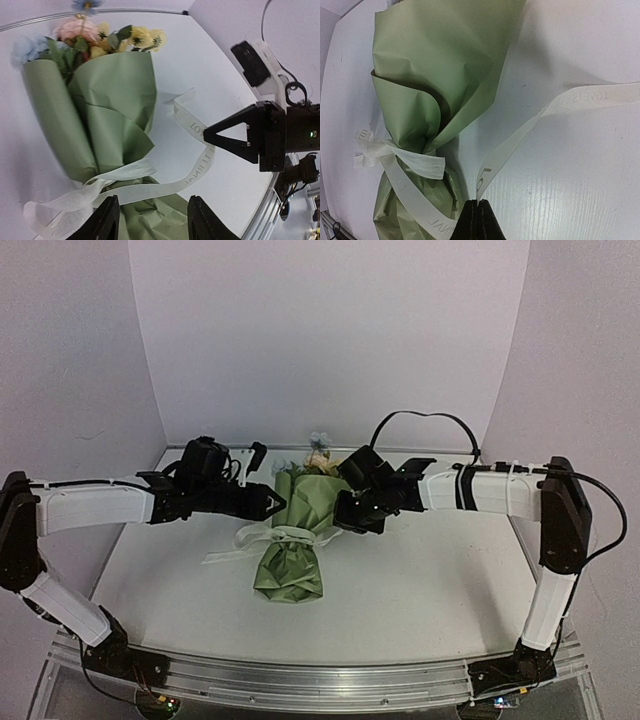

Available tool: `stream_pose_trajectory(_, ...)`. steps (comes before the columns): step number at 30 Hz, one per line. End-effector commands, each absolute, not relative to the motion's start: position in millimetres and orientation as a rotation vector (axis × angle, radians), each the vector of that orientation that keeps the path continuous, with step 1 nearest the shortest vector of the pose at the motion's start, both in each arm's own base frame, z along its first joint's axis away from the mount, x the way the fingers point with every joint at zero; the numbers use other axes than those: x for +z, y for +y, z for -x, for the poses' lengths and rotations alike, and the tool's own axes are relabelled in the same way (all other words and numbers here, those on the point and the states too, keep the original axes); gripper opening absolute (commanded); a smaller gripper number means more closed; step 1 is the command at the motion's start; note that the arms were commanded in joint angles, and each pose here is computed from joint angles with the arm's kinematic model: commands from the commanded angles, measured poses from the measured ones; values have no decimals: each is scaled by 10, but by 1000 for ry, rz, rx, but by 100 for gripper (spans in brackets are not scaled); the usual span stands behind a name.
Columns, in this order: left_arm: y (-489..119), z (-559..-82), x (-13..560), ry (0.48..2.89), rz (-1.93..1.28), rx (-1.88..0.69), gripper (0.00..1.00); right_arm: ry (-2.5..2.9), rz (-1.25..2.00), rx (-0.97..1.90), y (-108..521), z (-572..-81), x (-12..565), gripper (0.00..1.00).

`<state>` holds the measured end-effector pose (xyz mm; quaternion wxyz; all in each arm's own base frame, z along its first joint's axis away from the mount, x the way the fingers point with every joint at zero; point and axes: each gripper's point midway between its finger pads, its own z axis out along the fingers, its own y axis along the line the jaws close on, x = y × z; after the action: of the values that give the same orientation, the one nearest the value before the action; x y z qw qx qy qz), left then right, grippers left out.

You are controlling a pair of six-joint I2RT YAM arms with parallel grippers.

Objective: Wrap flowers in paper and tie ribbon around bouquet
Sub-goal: Cross the half-tied ribbon over the folded bouquet.

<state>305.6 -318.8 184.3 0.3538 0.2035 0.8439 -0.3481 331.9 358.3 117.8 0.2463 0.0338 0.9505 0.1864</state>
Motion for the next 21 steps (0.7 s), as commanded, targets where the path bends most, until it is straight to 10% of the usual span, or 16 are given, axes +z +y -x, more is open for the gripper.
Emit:
stream_pose_trajectory(1,-3478,-2926,1688,2176,-747,-937,48,2539,-118,605,3684,-3355,1518,0)
stream_pose_trajectory(21,-3752,-2939,1422,2185,-832,-894,53,2544,-166,713,3845,-3374,1636,0)
